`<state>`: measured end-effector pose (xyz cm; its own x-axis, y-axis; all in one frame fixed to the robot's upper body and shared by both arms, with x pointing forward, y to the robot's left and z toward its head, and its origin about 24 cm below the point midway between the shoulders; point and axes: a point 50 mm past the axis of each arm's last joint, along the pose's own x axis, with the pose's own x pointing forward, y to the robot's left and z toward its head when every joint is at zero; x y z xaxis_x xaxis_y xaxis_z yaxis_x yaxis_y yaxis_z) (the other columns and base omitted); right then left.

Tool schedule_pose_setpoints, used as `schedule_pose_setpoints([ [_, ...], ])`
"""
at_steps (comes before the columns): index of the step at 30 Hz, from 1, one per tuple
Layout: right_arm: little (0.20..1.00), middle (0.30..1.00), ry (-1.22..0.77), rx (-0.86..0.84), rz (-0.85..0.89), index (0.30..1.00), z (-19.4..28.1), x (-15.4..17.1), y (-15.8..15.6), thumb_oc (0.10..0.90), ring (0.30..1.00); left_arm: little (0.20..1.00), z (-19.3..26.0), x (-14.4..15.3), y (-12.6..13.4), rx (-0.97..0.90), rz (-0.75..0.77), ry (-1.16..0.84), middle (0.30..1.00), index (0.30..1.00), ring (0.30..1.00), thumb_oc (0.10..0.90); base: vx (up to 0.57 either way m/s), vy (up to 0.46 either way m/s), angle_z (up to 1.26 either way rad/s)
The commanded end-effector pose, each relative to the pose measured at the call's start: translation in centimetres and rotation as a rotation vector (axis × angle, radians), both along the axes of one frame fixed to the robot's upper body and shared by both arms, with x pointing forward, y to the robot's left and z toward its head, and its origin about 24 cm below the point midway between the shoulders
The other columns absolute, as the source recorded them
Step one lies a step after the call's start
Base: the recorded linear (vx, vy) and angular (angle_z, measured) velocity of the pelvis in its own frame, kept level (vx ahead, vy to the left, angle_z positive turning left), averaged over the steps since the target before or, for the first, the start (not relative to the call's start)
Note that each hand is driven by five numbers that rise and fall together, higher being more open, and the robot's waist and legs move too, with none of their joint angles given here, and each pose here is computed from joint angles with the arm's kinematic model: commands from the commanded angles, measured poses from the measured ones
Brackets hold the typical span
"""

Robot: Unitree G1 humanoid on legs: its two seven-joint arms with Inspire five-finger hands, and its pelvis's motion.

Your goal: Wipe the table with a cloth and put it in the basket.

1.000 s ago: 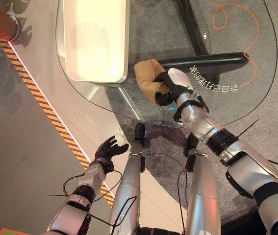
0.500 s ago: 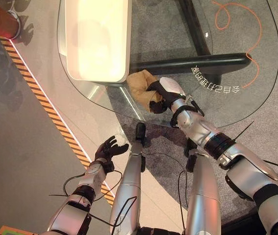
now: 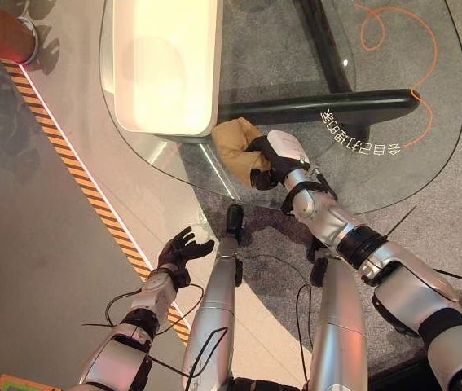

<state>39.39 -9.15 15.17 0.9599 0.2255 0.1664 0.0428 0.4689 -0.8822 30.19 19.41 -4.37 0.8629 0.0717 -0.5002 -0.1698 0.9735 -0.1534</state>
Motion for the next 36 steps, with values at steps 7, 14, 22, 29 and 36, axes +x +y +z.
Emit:
schedule_pose_setpoints([
  [7,0.2,0.3,-0.458,0.281,-0.327,0.3,10.2,1.1,-7.2,0.1,0.3,0.9,-0.8,-1.3,2.0,0.008,0.081,0.014,0.9,0.9,0.9,0.8,0.0,0.0,0.0],
  [14,0.2,0.3,-0.556,0.322,-0.456,0.3,11.8,0.6,-10.9,0.1,0.3,0.9,-0.8,-1.5,2.6,-0.001,0.091,0.013,0.9,0.9,0.9,0.8,0.0,0.0,0.0],
  [22,0.2,0.3,-0.607,0.307,-0.626,0.3,12.8,0.0,-15.6,0.1,0.3,0.9,-0.4,-1.4,3.7,-0.004,0.104,0.008,0.9,0.9,0.9,0.8,0.0,0.0,0.0],
  [29,0.2,0.3,-0.618,0.403,-0.84,0.3,12.3,-1.2,-20.6,0.1,0.3,0.9,-0.4,-1.6,4.4,0.001,0.111,0.011,0.9,0.9,0.9,0.8,0.0,0.0,0.0],
  [36,0.2,0.3,-0.636,0.475,-1.007,0.3,11.7,-2.8,-24.0,0.1,0.3,0.9,0.1,-1.5,5.6,0.006,0.131,0.012,0.9,0.9,0.9,0.8,0.0,0.0,0.0],
])
